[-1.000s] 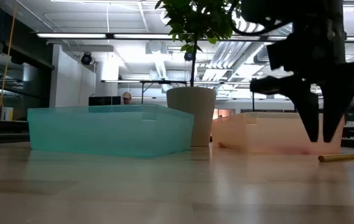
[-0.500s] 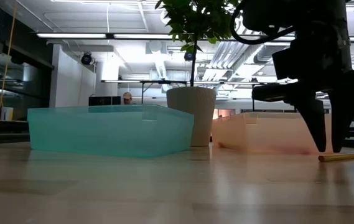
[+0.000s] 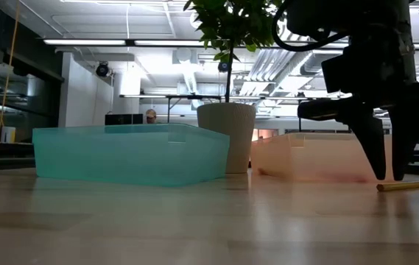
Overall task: Sort pens & pencils
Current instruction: Put the yellow pencil into the blue bin
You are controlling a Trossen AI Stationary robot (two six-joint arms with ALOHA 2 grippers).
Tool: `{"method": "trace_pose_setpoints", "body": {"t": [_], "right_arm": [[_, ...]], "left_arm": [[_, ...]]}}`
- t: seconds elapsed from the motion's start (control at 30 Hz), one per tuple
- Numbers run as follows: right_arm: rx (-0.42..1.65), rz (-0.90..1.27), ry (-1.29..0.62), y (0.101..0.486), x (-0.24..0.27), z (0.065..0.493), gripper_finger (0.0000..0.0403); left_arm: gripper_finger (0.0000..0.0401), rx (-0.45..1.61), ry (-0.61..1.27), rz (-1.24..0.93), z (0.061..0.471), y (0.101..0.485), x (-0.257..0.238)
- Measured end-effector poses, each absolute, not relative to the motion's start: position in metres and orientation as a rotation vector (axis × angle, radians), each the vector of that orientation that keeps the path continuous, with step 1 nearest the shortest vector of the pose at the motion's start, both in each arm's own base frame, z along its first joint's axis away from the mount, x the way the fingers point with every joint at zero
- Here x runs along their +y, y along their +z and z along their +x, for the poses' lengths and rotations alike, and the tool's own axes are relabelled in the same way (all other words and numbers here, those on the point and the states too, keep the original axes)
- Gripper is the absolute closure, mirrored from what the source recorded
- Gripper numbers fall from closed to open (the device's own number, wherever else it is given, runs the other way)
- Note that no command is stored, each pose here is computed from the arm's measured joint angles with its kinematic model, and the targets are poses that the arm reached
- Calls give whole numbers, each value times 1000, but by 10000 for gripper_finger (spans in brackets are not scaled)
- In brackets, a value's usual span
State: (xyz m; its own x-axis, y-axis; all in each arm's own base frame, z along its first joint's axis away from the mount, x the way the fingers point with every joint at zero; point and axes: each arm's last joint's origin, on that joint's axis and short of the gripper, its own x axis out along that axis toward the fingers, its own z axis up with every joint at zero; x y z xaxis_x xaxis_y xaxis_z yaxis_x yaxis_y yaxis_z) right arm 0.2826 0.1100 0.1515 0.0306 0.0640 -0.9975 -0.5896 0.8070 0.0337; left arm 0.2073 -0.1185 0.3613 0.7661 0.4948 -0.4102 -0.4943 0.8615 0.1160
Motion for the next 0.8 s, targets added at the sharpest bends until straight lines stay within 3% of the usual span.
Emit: {"method": "trace_pose_setpoints", "body": {"t": [0.47, 0.8], "right_arm": [[1459, -440, 535, 152, 110, 283, 347], [1465, -421, 512, 152, 101, 286, 299]], "left_arm": [[240, 446, 537, 1, 207, 361, -119], [240, 445, 537, 1, 207, 361, -119]]}}
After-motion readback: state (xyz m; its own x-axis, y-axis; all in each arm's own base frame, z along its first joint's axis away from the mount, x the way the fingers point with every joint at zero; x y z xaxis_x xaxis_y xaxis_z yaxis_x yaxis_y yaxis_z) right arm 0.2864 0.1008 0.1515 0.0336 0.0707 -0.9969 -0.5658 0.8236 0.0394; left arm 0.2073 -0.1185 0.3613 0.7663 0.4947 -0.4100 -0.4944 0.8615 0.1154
